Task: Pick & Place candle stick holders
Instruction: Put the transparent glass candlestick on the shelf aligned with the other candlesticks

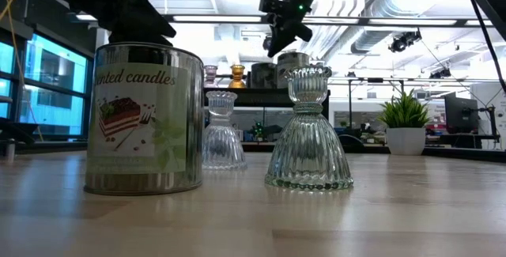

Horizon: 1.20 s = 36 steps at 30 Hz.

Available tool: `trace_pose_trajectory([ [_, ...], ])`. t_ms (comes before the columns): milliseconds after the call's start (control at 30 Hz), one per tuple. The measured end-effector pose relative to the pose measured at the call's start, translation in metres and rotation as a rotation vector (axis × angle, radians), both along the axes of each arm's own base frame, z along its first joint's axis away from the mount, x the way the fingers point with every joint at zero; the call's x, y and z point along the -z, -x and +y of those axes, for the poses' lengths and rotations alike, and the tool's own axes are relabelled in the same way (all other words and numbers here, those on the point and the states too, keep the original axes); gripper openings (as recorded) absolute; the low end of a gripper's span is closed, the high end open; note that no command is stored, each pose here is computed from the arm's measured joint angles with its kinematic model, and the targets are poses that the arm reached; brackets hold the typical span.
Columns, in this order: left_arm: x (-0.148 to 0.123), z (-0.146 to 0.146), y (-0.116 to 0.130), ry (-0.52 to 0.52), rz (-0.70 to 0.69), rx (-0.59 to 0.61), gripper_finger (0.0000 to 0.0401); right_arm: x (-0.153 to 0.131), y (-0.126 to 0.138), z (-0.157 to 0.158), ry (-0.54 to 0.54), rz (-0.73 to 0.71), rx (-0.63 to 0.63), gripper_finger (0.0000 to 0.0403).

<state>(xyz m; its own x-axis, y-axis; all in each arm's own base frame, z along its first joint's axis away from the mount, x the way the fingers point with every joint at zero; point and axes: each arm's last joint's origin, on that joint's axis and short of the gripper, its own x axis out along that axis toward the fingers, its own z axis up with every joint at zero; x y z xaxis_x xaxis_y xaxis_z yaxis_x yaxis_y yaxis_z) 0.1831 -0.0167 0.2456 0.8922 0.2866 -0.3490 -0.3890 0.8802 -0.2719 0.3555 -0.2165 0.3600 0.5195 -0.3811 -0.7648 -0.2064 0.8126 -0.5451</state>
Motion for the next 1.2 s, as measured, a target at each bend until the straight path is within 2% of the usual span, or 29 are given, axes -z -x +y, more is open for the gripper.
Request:
trace_pose_trajectory([
  [233, 0.000, 0.000, 0.000, 0.000, 0.000, 0.000, 0.0166, 0.000, -0.001, 0.004, -0.028, -0.015, 0.028, 0.0002],
  [333, 0.000, 0.000, 0.000, 0.000, 0.000, 0.000, 0.0166, -0.005, 0.002, 0.008, -0.040, -0.028, 0.042, 0.0018],
  [433, 0.000, 0.000, 0.000, 0.000, 0.002, 0.000, 0.0166, -0.017, 0.010, 0.014, -0.051, -0.062, 0.060, 0.0053],
  [600, 0.002, 0.000, 0.001, -0.004, 0.017, 0.000, 0.0166, -0.039, 0.028, 0.030, -0.113, -0.109, 0.130, 0.0133],
  [767, 0.004, 0.000, 0.002, -0.001, 0.047, -0.008, 0.0166, -0.053, 0.053, 0.056, -0.198, -0.045, 0.163, 0.0189],
  [1033, 0.005, 0.001, 0.002, -0.006, 0.051, -0.028, 0.0166, -0.054, 0.068, 0.086, -0.349, 0.056, 0.217, 0.0199],
  [1200, 0.005, 0.001, 0.002, -0.013, 0.056, -0.028, 0.0166, -0.043, 0.075, 0.099, -0.428, 0.143, 0.313, 0.0199],
])
